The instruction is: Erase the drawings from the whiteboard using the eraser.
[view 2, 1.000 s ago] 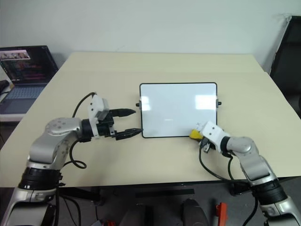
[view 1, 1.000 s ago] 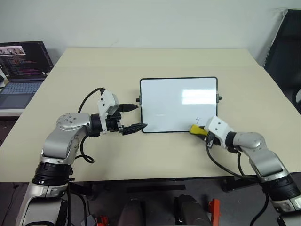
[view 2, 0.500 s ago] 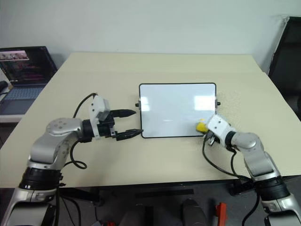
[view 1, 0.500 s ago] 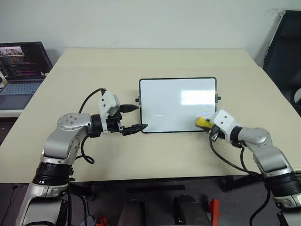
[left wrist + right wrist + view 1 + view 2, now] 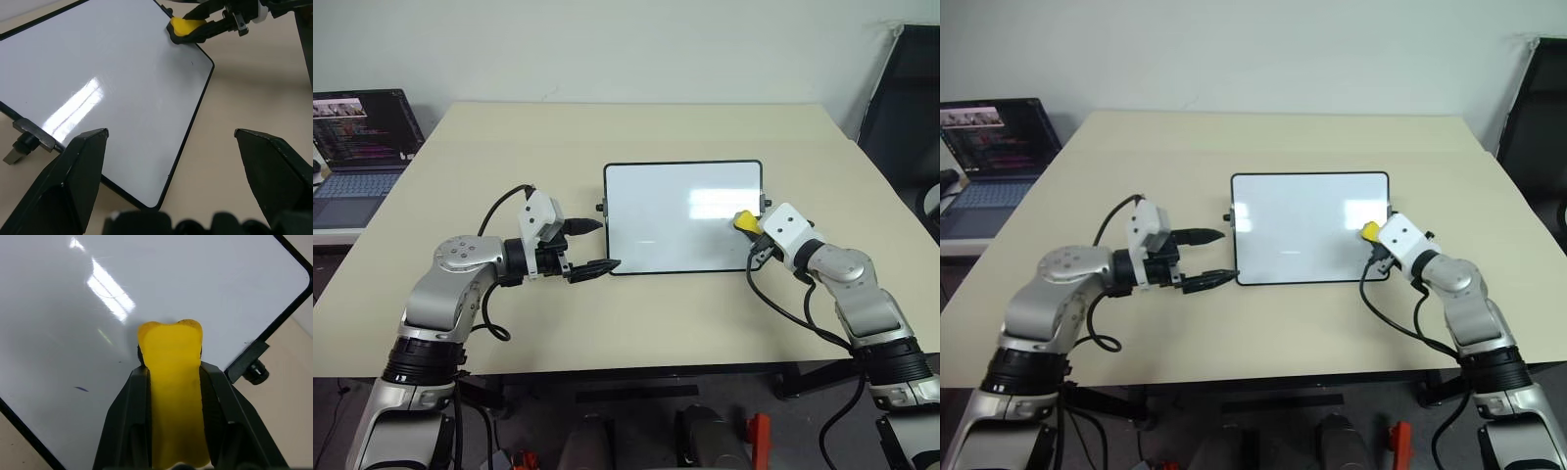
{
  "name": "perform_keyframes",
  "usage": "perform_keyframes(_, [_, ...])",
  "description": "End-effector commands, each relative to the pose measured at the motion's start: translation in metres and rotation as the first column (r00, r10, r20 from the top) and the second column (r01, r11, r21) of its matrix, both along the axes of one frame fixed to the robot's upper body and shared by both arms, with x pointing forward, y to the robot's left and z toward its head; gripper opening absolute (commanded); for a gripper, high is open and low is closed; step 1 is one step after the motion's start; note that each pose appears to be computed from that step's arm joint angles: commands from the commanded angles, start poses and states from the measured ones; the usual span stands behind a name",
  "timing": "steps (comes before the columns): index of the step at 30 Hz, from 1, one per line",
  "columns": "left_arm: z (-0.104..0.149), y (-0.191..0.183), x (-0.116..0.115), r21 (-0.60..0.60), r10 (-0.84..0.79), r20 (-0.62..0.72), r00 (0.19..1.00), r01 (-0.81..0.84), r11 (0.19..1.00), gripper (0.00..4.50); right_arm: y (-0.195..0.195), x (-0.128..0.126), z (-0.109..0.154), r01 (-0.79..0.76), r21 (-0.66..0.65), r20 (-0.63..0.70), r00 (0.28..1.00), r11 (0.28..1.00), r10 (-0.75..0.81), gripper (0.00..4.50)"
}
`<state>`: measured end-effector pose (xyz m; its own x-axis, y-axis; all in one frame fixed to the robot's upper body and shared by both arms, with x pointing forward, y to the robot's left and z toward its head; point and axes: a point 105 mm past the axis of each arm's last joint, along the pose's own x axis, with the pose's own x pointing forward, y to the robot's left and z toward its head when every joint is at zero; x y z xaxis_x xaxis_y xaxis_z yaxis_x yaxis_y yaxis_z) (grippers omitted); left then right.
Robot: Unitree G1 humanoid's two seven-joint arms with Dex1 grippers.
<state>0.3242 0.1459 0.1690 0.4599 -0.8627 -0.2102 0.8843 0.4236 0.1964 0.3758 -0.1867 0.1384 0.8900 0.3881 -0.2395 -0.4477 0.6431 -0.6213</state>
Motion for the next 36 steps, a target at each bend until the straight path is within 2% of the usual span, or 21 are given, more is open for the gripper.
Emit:
perform_keyframes(1, [0.008, -0.001, -0.001, 0.002, -0.014, 0.039, 0.999, 0.014, 1.0, 4.5, 0.001, -0.012, -0.026, -0.035, -0.001, -0.131, 0.991, 0.999, 0.034, 0.96])
perform_keyframes(4, [0.007, 0.0, -0.001, 0.003, -0.01, 0.037, 0.999, 0.01, 1.0, 4.5, 0.019, -0.045, -0.051, -0.17, 0.054, -0.315, 0.932, 0.984, 0.178, 0.96])
perform_keyframes(8, [0.007, 0.0, -0.001, 0.003, -0.011, 0.035, 0.999, 0.011, 1.0, 4.5, 0.02, -0.061, -0.057, -0.203, 0.08, -0.395, 0.893, 0.976, 0.218, 0.96])
perform_keyframes(10, [0.007, 0.0, -0.001, 0.003, -0.012, 0.035, 0.999, 0.012, 1.0, 4.5, 0.018, -0.06, -0.057, -0.194, 0.068, -0.394, 0.896, 0.979, 0.205, 0.96])
perform_keyframes(14, [0.006, -0.001, 0.0, 0.005, -0.017, 0.034, 0.999, 0.016, 1.0, 4.5, 0.0, -0.031, -0.04, -0.058, 0.021, -0.258, 0.964, 0.998, 0.061, 0.96])
perform_keyframes(16, [0.006, -0.002, -0.001, 0.004, -0.02, 0.034, 0.999, 0.02, 1.0, 4.5, -0.002, -0.026, -0.032, -0.044, 0.044, -0.228, 0.972, 0.998, 0.053, 0.96])
perform_keyframes(18, [0.009, -0.003, -0.001, -0.001, -0.027, 0.037, 0.999, 0.027, 1.0, 4.5, 0.005, -0.031, -0.01, -0.081, 0.212, -0.214, 0.969, 0.974, 0.127, 0.96])
perform_keyframes(20, [0.013, -0.007, -0.003, -0.018, -0.05, 0.036, 0.998, 0.05, 0.999, 4.5, 0.007, -0.041, 0.027, -0.139, 0.413, -0.156, 0.963, 0.9, 0.22, 0.96])
perform_keyframes(22, [0.009, -0.016, -0.008, -0.024, -0.092, 0.018, 0.996, 0.093, 0.995, 4.5, -0.005, -0.043, 0.081, -0.188, 0.586, 0.018, 0.975, 0.788, 0.22, 0.96])
perform_keyframes(23, [0.005, -0.02, -0.01, -0.02, -0.112, 0.009, 0.994, 0.112, 0.994, 4.5, -0.017, -0.041, 0.101, -0.183, 0.642, 0.088, 0.982, 0.744, 0.165, 0.96])
perform_keyframes(24, [0.002, -0.027, -0.013, -0.023, -0.135, 0.001, 0.991, 0.135, 0.991, 4.5, -0.038, -0.036, 0.115, -0.133, 0.67, 0.135, 0.989, 0.731, 0.056, 0.96])
perform_keyframes(26, [-0.001, -0.04, -0.016, -0.044, -0.168, -0.007, 0.986, 0.168, 0.985, 4.5, -0.076, -0.029, 0.125, -0.013, 0.69, 0.16, 0.978, 0.724, -0.134, 0.96])
perform_keyframes(27, [-0.003, -0.053, -0.02, -0.071, -0.204, -0.017, 0.979, 0.202, 0.977, 4.5, -0.107, -0.021, 0.117, 0.133, 0.709, 0.109, 0.95, 0.692, -0.294, 0.96])
perform_keyframes(28, [-0.005, -0.066, -0.026, -0.103, -0.242, -0.027, 0.97, 0.238, 0.966, 4.5, -0.137, -0.016, 0.105, 0.277, 0.739, 0.039, 0.893, 0.614, -0.449, 0.96])
perform_keyframes(29, [-0.007, -0.076, -0.03, -0.131, -0.27, -0.034, 0.962, 0.264, 0.956, 4.5, -0.155, -0.014, 0.093, 0.366, 0.756, -0.029, 0.847, 0.543, -0.531, 0.96])
perform_keyframes(30, [-0.008, -0.084, -0.033, -0.151, -0.289, -0.039, 0.957, 0.28, 0.948, 4.5, -0.161, -0.013, 0.079, 0.429, 0.744, -0.089, 0.824, 0.513, -0.56, 0.96])
perform_keyframes(33, [-0.008, -0.098, -0.036, -0.175, -0.312, -0.038, 0.949, 0.301, 0.937, 4.5, -0.159, -0.011, 0.035, 0.563, 0.597, -0.199, 0.794, 0.572, -0.574, 0.96])
perform_keyframes(36, [-0.006, -0.109, -0.038, -0.185, -0.335, -0.031, 0.942, 0.324, 0.928, 4.5, -0.158, -0.009, 0.01, 0.61, 0.509, -0.259, 0.781, 0.607, -0.568, 0.96])
